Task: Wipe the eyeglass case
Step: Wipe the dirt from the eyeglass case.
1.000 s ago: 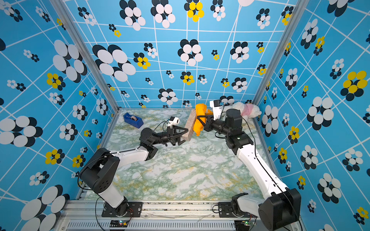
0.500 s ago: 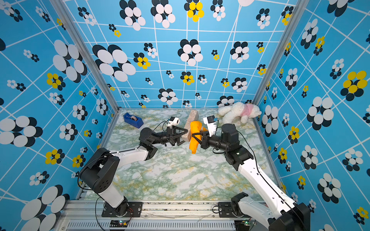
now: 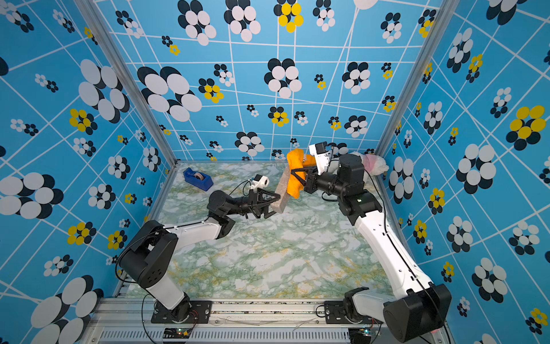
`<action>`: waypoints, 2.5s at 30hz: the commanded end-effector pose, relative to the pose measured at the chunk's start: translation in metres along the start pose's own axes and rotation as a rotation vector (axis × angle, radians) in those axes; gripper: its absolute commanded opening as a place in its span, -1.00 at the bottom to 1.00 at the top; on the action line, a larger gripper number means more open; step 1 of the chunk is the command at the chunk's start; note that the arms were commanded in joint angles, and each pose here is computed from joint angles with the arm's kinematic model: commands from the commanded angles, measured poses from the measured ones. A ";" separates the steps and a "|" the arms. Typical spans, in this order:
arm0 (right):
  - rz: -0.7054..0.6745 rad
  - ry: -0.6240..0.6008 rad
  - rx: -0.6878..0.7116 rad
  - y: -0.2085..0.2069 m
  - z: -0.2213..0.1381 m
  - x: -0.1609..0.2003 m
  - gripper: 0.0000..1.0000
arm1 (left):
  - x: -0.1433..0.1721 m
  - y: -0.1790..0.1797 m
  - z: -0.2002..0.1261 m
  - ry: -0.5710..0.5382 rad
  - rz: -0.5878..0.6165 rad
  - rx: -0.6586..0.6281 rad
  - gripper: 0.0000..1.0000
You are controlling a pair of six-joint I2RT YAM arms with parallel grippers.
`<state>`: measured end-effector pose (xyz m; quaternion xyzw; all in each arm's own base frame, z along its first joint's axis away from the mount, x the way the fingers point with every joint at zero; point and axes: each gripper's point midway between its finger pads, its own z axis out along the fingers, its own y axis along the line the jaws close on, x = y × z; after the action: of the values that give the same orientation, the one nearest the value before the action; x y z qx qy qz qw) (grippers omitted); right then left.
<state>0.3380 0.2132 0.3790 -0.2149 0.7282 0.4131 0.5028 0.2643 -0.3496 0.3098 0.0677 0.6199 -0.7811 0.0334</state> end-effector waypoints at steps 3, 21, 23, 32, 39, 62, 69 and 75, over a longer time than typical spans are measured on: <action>0.071 0.060 -0.081 0.013 -0.010 0.045 -1.00 | 0.021 -0.043 0.005 0.089 0.150 0.072 -1.00; 0.049 -0.062 -0.051 -0.021 0.004 0.000 -1.00 | 0.025 -0.045 0.005 0.095 0.141 0.074 -1.00; 0.032 -0.058 -0.044 -0.022 0.006 -0.008 -1.00 | 0.025 -0.045 0.005 0.091 0.144 0.075 -1.00; 0.089 0.003 -0.140 -0.003 -0.003 0.020 -1.00 | 0.020 -0.043 0.003 0.080 0.146 0.071 -1.00; 0.127 0.089 -0.225 0.042 -0.016 0.057 -1.00 | 0.013 -0.046 0.005 0.073 0.146 0.077 -1.00; 0.124 0.090 -0.213 0.068 0.007 0.069 -1.00 | -0.015 -0.030 -0.001 -0.068 0.102 0.077 -1.00; 0.175 0.105 -0.251 0.085 0.004 0.094 -1.00 | -0.027 -0.021 -0.005 -0.105 0.081 0.068 -1.00; 0.069 0.161 -0.155 0.066 0.006 0.091 -1.00 | -0.025 -0.018 -0.006 -0.103 0.075 0.061 -1.00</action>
<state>0.2493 0.2672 0.3130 -0.2391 0.7387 0.4911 0.3950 0.3027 -0.3374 0.3111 0.0085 0.6101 -0.7884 0.0783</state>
